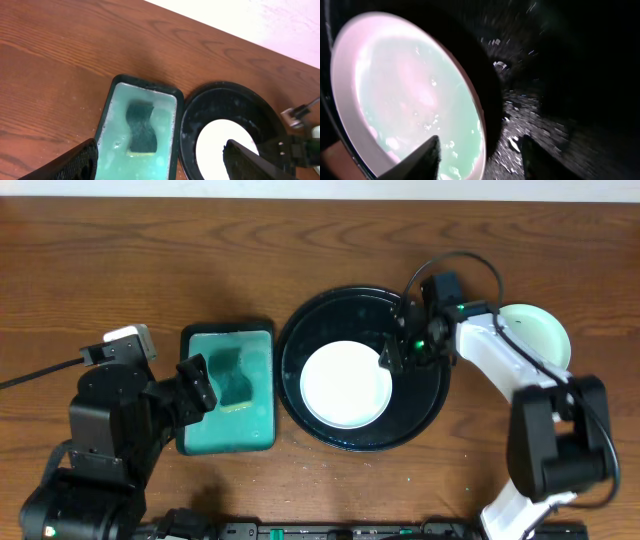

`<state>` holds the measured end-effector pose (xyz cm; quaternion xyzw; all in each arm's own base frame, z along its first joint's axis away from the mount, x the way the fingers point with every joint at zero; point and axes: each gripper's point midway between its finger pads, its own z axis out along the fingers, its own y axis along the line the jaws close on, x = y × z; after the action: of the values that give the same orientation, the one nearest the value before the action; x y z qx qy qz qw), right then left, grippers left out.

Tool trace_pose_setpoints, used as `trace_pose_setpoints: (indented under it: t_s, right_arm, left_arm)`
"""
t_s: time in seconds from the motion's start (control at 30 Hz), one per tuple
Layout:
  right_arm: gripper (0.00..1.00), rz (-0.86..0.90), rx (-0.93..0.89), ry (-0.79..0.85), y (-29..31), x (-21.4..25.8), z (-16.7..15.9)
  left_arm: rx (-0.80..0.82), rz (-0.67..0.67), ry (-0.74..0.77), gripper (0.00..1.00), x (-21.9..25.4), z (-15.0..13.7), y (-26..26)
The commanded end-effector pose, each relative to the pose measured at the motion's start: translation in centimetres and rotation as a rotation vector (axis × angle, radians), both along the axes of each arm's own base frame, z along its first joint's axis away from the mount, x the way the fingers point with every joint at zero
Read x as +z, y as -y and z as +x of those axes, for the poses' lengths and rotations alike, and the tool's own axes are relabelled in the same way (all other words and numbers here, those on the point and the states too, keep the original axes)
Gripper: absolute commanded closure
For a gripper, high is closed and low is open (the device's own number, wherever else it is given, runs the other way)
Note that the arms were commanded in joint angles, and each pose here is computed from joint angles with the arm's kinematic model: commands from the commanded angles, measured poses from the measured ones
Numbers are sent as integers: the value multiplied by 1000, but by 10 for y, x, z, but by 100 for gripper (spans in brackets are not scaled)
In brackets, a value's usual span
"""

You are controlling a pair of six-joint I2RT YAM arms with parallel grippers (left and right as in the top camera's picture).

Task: Clean dirty plates on tray and stack at the side
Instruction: 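Lift the white plate with the right gripper and tilt it over the tray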

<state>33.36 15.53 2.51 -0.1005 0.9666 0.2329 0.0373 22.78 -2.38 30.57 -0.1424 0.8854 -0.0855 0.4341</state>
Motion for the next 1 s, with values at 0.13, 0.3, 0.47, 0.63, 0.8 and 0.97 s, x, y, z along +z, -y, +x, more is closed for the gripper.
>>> trace_pose_setpoints:
  t_s: [0.13,0.3,0.47,0.63,0.8,0.97]
  right_arm:
    - [81,-70,18,-41,-4,-20,-10]
    - [99,-133,5,16,-6,-20,-2]
    - [99,-141,9,181,-20,15,17]
    - [99,-227,53,513,-43,83,36]
    - [99,-291,87,866,-84,152,45]
    - [99,-245,241,1070,-145,173,39]
  left_arm:
    - [7,17,13,20,6,0,-3]
    - [7,18,13,20,6,0,-3]
    - [7,18,13,20,6,0,-3]
    - [7,18,13,19,6,0,-3]
    - [7,17,13,19,6,0,-3]
    - [7,18,13,19,6,0,-3]
